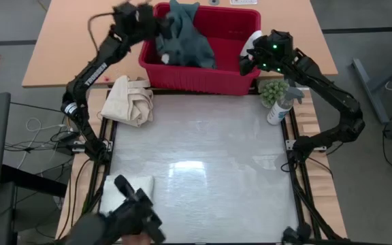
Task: Fold Laundry from Bin
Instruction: Put the blue pants in the center of the table
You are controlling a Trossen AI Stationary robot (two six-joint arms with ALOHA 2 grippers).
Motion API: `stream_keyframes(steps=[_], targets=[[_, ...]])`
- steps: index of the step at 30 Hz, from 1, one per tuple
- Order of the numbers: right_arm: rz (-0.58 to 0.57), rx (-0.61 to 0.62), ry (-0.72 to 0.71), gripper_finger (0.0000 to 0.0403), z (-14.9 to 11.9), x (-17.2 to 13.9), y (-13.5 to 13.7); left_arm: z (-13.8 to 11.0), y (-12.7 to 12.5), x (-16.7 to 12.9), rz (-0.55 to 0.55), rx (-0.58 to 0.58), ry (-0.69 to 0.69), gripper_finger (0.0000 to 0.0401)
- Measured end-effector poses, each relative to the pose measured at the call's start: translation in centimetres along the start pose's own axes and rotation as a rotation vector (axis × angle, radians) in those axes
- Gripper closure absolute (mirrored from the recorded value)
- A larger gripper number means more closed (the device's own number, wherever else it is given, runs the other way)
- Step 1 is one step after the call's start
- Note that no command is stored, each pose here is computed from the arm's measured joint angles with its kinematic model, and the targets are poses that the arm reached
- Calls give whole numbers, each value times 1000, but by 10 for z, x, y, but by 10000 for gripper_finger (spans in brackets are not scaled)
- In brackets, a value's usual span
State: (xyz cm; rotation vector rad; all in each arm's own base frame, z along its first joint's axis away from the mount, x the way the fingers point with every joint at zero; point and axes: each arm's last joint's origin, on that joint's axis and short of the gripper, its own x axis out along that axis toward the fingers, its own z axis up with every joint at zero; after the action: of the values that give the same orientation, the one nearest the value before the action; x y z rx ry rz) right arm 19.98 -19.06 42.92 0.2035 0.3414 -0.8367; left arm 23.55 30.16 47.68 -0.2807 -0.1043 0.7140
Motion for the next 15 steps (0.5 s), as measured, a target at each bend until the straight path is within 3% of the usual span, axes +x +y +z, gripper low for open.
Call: stream_keyframes(steps=[4,9,12,15], targets=[[33,-11,31,122,-4,17,3,47,-35,-22,-129,34,-134,400],[109,-44,-36,122,2,16,5,98,-81,-65,-356,61,-303,400],[171,-61,-94,122,8,10,7,112,-103,-90,-469,105,-480,401],[317,-91,-145,122,13,7,18,124,-119,-113,-543,110,-603,401]])
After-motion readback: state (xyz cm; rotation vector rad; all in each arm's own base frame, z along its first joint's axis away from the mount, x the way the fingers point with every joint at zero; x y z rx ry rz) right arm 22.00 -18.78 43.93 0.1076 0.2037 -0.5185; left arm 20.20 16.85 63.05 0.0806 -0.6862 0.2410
